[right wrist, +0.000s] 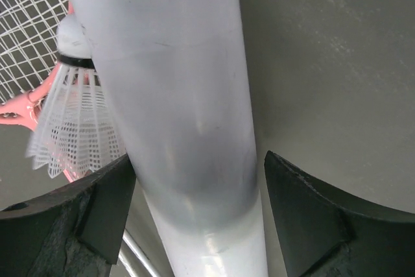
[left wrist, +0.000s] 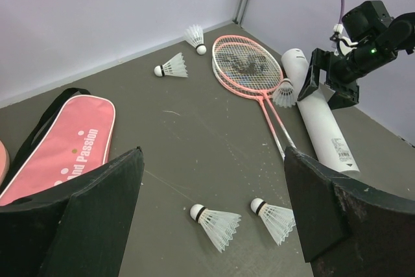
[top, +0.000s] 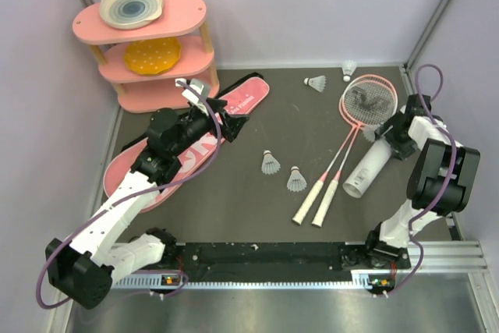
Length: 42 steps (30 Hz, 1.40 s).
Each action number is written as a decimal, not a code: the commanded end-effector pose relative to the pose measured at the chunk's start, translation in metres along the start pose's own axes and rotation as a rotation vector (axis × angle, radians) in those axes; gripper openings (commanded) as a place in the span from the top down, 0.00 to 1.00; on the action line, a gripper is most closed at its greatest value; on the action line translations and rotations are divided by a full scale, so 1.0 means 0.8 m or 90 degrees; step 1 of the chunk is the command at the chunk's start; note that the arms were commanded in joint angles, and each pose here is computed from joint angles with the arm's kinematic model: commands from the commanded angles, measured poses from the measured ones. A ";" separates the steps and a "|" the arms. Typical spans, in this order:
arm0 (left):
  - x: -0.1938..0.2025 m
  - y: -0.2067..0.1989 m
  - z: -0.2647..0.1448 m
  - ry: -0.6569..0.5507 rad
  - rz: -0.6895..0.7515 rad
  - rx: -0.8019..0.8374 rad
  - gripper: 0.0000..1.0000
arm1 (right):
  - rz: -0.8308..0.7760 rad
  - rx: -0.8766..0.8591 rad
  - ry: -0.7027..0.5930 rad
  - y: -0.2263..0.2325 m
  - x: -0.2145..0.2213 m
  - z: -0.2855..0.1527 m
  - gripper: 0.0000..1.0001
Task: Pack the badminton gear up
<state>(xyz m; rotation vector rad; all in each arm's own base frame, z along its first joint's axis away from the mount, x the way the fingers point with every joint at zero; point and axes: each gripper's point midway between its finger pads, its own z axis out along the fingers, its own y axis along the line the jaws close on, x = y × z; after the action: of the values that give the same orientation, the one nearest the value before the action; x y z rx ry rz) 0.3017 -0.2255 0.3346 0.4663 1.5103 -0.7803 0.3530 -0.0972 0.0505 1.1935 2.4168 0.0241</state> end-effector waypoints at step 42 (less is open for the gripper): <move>-0.061 -0.053 -0.016 -0.066 -0.266 0.128 0.06 | -0.293 -0.969 -0.168 0.319 0.275 -0.466 0.68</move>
<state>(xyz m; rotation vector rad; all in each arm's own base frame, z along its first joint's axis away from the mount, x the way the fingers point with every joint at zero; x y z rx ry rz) 0.2852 -0.2511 0.3441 0.3466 1.5991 -1.1917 0.2883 0.2633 0.3039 -0.0108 1.7932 1.0610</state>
